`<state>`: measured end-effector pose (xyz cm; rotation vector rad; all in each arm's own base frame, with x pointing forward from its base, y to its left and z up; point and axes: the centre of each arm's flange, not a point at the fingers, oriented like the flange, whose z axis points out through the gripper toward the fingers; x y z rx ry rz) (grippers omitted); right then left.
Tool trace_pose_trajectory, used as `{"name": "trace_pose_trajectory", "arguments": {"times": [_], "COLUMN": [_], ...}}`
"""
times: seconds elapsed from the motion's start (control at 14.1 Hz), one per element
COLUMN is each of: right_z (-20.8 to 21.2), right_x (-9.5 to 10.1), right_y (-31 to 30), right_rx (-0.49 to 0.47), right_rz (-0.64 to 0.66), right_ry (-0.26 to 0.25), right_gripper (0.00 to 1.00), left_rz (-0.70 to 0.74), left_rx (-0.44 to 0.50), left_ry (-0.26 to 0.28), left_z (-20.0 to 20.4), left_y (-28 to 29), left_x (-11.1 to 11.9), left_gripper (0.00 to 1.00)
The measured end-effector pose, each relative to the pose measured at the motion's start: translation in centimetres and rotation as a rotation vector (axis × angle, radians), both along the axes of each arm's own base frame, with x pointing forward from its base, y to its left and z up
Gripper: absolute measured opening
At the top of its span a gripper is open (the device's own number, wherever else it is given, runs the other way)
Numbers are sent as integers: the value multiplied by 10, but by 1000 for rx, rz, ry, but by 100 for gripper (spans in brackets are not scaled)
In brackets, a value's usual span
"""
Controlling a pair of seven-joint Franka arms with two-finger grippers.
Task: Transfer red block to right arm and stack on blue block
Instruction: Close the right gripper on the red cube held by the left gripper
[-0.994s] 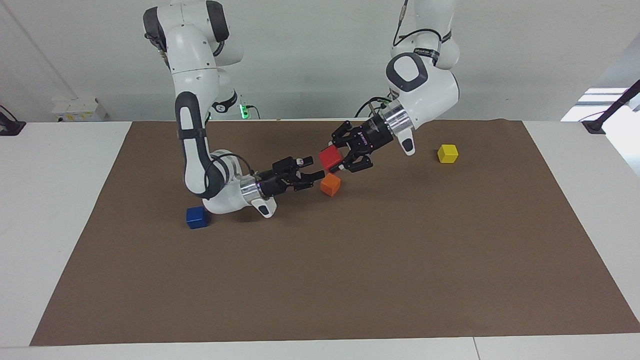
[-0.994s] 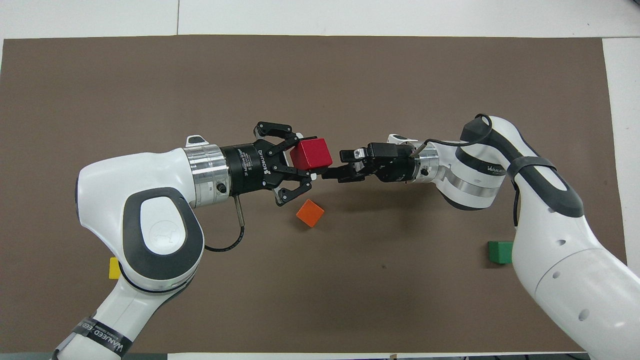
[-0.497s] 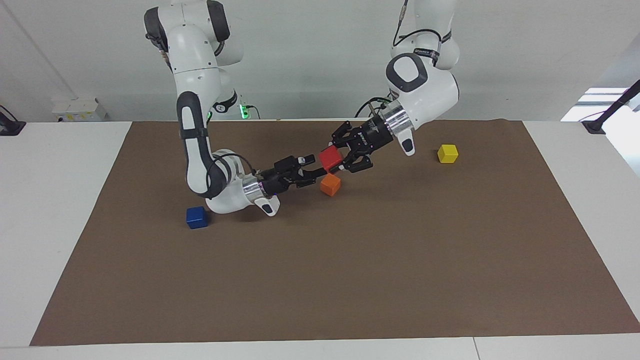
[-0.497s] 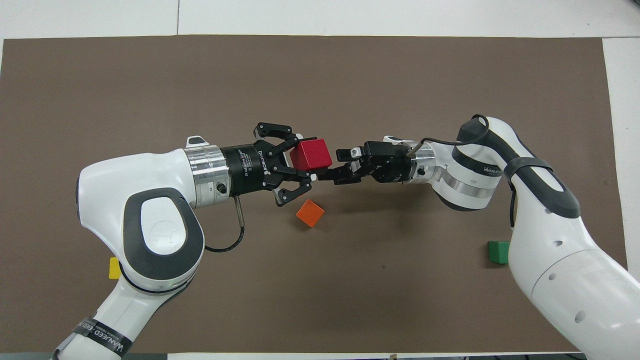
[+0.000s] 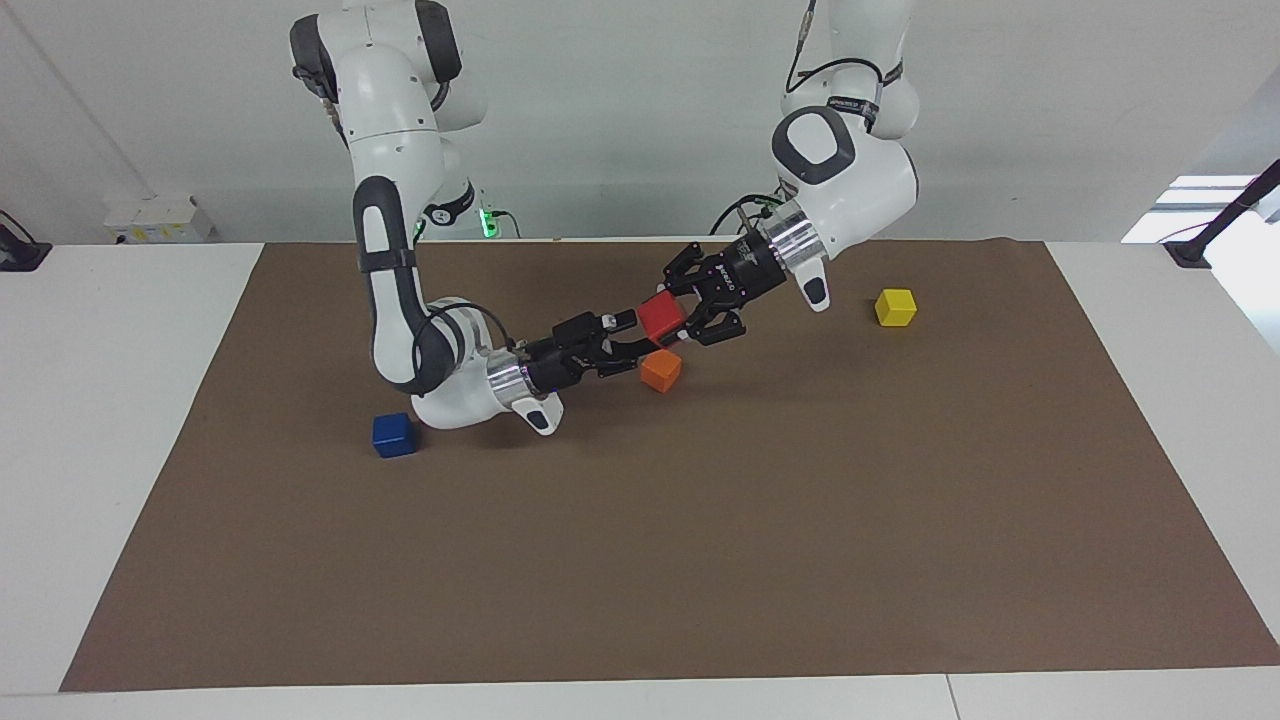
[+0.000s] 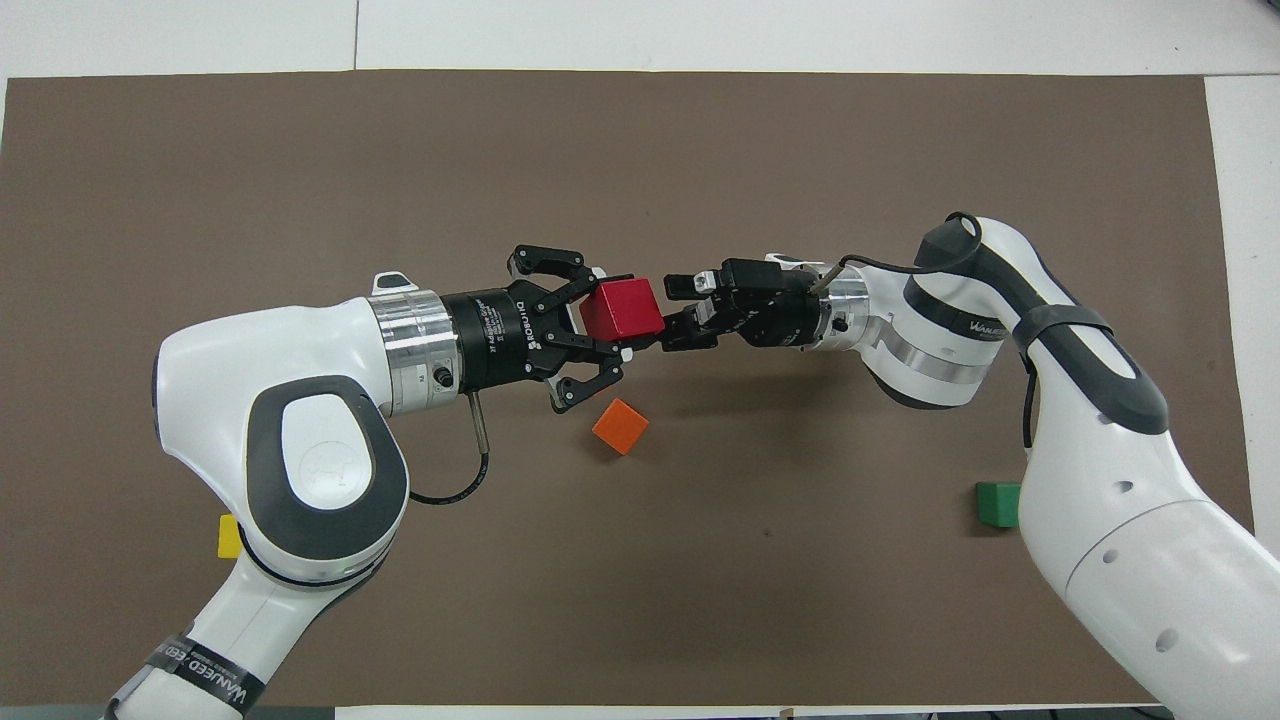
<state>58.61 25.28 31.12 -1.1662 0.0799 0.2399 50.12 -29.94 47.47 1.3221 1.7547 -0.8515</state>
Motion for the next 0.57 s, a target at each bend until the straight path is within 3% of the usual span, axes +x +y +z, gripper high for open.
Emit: {"name": "trace_pose_trajectory", "arguments": {"times": [0.57], "right_z": [7], "right_x": [3], "right_y": [24], "right_rx": [-11], "right_rz": [-23], "right_ry": [7], "right_gripper": [100], "left_rz": [0], "left_rx": [1], "left_ry": [2], "left_z": [-1], "left_y": [0], "left_x": [0], "left_gripper": [54]}}
